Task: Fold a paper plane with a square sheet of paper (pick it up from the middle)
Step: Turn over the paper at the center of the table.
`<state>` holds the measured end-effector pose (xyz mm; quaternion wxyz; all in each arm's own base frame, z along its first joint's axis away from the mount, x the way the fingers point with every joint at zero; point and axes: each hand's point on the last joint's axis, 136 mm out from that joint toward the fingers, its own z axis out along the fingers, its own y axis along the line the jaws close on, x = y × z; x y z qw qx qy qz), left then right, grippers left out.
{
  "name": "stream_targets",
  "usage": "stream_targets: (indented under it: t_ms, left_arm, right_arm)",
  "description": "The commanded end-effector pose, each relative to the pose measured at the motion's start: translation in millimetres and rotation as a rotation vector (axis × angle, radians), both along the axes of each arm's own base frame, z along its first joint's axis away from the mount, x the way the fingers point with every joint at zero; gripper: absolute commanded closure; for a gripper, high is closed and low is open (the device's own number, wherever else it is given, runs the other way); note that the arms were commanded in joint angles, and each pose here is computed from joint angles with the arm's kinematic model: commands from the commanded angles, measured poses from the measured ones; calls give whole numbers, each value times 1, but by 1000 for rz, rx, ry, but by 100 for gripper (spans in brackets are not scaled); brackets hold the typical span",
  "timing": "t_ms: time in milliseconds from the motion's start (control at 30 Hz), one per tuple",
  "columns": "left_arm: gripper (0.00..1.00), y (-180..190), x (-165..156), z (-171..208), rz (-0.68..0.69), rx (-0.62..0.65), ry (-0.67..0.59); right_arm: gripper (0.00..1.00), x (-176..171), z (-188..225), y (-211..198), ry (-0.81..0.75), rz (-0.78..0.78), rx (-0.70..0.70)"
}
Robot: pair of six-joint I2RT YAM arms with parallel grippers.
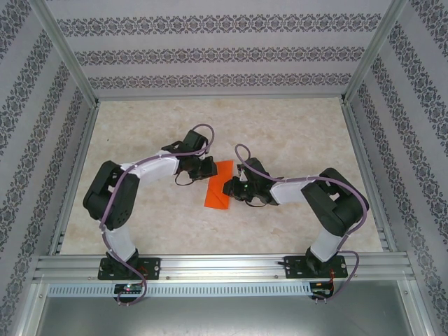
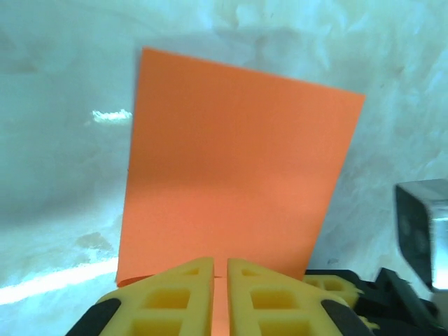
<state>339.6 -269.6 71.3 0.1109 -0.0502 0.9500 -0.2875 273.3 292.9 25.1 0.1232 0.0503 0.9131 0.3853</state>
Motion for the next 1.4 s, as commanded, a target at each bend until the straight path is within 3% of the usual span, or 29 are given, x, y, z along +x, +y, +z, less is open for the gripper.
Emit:
stream_targets:
  t_ms: [0,167,400,600,800,967,1033,1133,1233,1367]
  left_arm:
    - [85,23,6,20,80,32,-54]
    - [85,45,7,50,156,49,-156]
    - [82,74,5,94,260,68,-312]
    - [74,91,-5,117,342,2,-433]
    - [66,112,-19,120,417,-17,-505]
    - [57,125,-26,118,422,46,-522]
    - [48,134,-29,115,443,77,-525]
    - [47,150,-34,114,506,96,-539]
    - [45,170,-40,116,601,113,-568]
    - [44,193,-49,119,688,136,-604]
  right_arm:
    - [84,10,15,6,-49,11,38]
    - [96,10,29,1,-62,4,14]
    - [100,7,78,-26,-159,-10,-107]
    - [100,-1,136,-78,-270,-13,-371]
    - [100,-5,173,-124,-282,-19,-670]
    - [100,-11,179,-161,-193,37,-1094]
    - [100,-13,175,-163,-142,106,-1218]
    - [100,-9,166,-159,-106,165,-1390]
    - [100,-5,150,-141,-80,212,-1459]
    - [100,-3,116,-103,-31,252,-1371]
